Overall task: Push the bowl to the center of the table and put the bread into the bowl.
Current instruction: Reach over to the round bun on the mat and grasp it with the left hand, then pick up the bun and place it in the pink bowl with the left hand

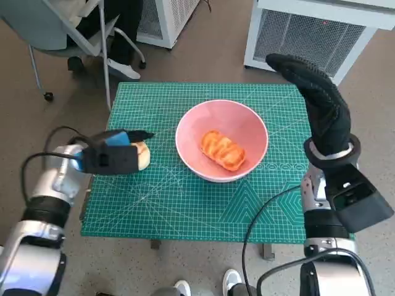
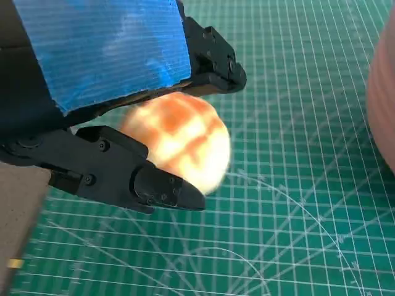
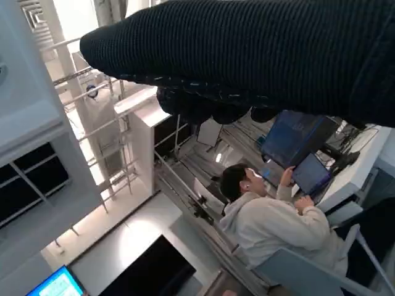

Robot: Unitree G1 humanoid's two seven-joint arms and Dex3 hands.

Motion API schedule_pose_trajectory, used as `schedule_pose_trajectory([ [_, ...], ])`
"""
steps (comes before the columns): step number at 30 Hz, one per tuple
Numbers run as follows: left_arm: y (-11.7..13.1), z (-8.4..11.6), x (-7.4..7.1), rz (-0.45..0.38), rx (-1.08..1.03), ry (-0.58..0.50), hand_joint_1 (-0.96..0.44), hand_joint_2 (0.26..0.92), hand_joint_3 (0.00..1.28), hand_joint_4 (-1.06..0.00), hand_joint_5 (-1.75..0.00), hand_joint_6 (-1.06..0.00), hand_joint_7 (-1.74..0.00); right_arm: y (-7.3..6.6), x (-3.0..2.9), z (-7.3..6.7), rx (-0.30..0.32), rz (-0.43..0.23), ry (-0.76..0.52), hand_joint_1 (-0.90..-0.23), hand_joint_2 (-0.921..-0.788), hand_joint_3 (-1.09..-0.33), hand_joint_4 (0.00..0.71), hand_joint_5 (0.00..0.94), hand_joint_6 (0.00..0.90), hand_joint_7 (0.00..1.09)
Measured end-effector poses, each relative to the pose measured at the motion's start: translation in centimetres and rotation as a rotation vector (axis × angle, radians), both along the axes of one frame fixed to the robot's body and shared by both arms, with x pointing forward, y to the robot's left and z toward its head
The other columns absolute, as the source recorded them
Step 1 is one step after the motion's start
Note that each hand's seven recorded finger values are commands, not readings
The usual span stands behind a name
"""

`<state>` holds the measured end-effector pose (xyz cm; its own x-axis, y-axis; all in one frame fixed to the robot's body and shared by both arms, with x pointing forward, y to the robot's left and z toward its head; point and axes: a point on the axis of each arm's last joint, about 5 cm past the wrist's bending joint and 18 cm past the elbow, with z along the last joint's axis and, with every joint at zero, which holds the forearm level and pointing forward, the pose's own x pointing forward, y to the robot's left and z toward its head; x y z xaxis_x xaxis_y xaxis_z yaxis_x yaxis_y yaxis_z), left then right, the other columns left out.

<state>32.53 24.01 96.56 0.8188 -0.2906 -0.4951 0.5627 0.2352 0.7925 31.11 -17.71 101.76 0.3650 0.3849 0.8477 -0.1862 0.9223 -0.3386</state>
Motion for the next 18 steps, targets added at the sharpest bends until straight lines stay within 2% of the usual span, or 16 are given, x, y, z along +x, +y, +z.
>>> schedule_pose_trajectory([
  [1, -0.1, -0.1, 0.0, 0.0, 0.005, -0.008, -0.02, 0.902, 0.01, -0.73, -0.07, -0.71, -0.14, -0.1, 0.0, 0.0, -0.002, -0.002, 0.001, -0.564, -0.921, -0.757, 0.276, 0.002, 0.235, 0.24],
  [2, -0.1, -0.1, 0.1, -0.001, 0.011, -0.016, -0.02, 0.906, 0.02, -0.73, -0.26, -0.67, -0.37, -0.1, 0.01, 0.0, -0.003, -0.003, 0.001, -0.564, -0.921, -0.757, 0.276, 0.002, 0.235, 0.24],
  [3, -0.1, -0.1, 0.1, -0.002, 0.015, -0.024, -0.01, 0.911, 0.07, -0.7, -0.58, -0.6, -0.74, -0.2, 0.01, 0.0, -0.004, -0.005, 0.001, -0.564, -0.921, -0.757, 0.276, 0.002, 0.235, 0.24],
  [4, -0.2, -0.1, 0.1, -0.003, 0.021, -0.033, -0.01, 0.915, 0.09, -0.7, -0.78, -0.55, -0.95, -0.2, 0.02, 0.0, -0.005, -0.006, 0.002, -0.564, -0.921, -0.757, 0.276, 0.002, 0.235, 0.24],
  [6, -0.2, 0.0, 0.1, -0.005, 0.023, -0.049, 0.0, 0.918, 0.11, -0.7, -0.95, -0.52, -1.13, -0.3, 0.02, 0.0, -0.007, -0.008, 0.001, -0.565, -0.921, -0.757, 0.276, 0.002, 0.234, 0.24],
  [11, -0.2, 0.1, 0.1, -0.022, 0.017, -0.071, 0.0, 0.92, 0.11, -0.7, -1.11, -0.52, -1.25, -0.3, 0.01, 0.1, -0.008, -0.009, 0.001, -0.568, -0.921, -0.757, 0.277, 0.001, 0.233, 0.24],
  [14, -0.3, 0.6, 0.2, -0.035, 0.009, -0.096, 0.0, 0.92, 0.11, -0.7, -1.13, -0.52, -1.27, -0.3, 0.01, 0.1, -0.008, -0.009, -0.001, -0.568, -0.921, -0.757, 0.277, 0.001, 0.233, 0.24],
  [18, -0.2, 2.3, 0.2, -0.056, -0.037, -0.17, 0.0, 0.92, 0.11, -0.7, -1.13, -0.53, -1.28, -0.3, -0.01, 0.1, -0.008, -0.008, -0.004, -0.568, -0.921, -0.756, 0.277, 0.001, 0.233, 0.24],
])
